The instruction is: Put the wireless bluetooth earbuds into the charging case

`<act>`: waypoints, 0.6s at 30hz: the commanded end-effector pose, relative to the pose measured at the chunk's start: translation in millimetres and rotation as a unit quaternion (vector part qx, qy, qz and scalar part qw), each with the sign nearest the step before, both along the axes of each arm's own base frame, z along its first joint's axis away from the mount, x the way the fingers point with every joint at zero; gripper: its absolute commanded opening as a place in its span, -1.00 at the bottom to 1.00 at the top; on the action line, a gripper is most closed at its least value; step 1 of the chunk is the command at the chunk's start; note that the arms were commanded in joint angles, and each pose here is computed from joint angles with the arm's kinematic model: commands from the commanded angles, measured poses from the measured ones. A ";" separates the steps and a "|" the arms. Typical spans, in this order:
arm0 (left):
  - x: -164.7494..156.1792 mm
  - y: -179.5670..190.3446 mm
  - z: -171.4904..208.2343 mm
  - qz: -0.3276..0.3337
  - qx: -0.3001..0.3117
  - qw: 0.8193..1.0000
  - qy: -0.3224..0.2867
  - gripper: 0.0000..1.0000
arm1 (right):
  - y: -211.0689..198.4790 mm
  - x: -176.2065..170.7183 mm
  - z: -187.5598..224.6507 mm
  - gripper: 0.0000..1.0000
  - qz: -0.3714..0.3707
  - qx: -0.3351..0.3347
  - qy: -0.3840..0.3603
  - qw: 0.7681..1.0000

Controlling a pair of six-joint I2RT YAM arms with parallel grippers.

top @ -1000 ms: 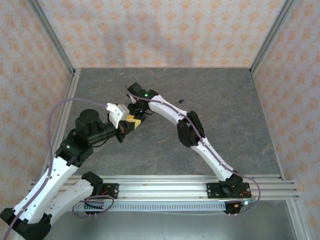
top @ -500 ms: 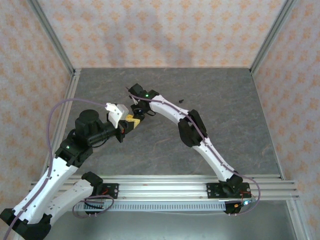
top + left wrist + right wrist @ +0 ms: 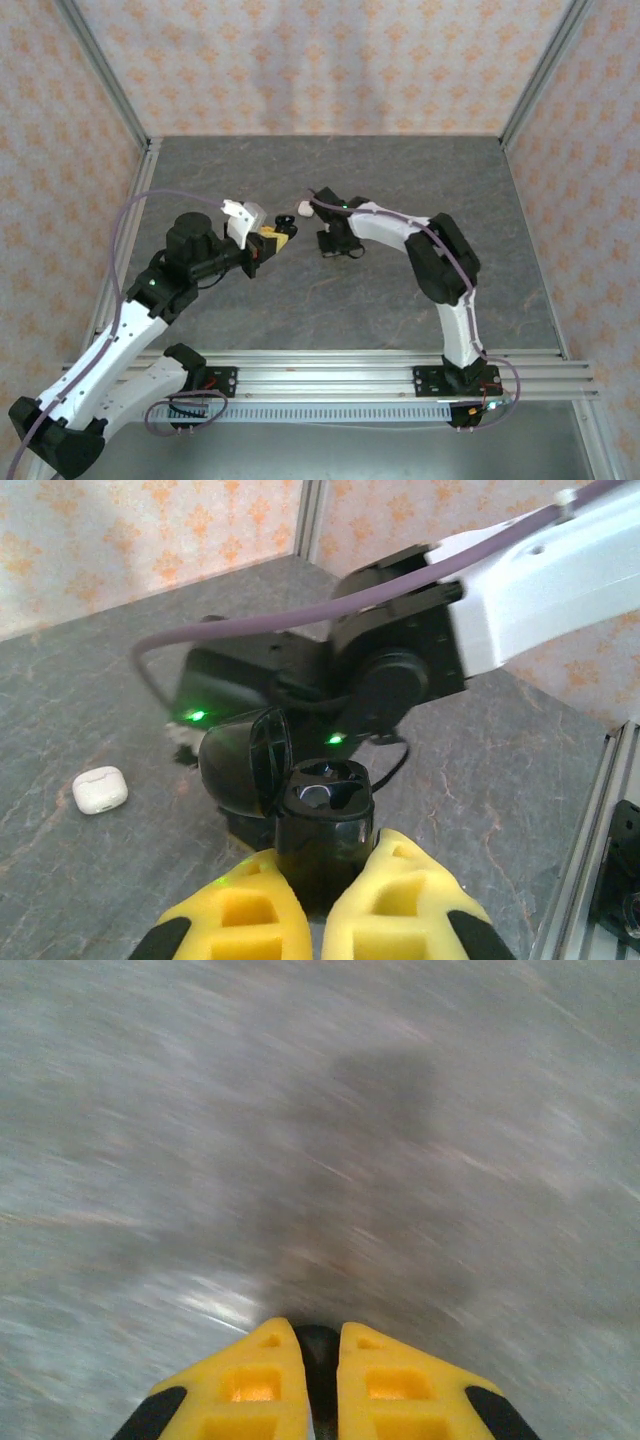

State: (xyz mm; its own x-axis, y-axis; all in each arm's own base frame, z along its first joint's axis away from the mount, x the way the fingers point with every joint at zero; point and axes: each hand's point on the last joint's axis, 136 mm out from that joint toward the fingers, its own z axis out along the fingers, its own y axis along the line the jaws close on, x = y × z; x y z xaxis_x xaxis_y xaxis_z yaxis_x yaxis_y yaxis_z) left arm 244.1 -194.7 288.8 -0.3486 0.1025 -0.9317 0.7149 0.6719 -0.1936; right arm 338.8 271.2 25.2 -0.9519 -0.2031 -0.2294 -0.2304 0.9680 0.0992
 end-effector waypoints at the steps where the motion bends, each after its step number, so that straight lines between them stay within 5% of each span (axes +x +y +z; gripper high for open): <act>1: 5.1 -6.9 15.9 -0.012 -0.026 0.999 -0.019 -1.00 | -29.2 -9.3 -5.8 -0.74 -0.064 -0.018 0.000 0.998; 10: 9.9 -10.5 13.1 -0.015 -0.023 1.000 -0.011 -1.00 | -31.6 -12.2 13.2 -0.25 -0.080 -0.027 0.015 0.996; 18: 9.7 -9.7 10.2 -0.015 -0.018 1.000 -0.009 -1.00 | -24.8 -6.5 36.0 -0.16 -0.058 -0.034 0.034 0.997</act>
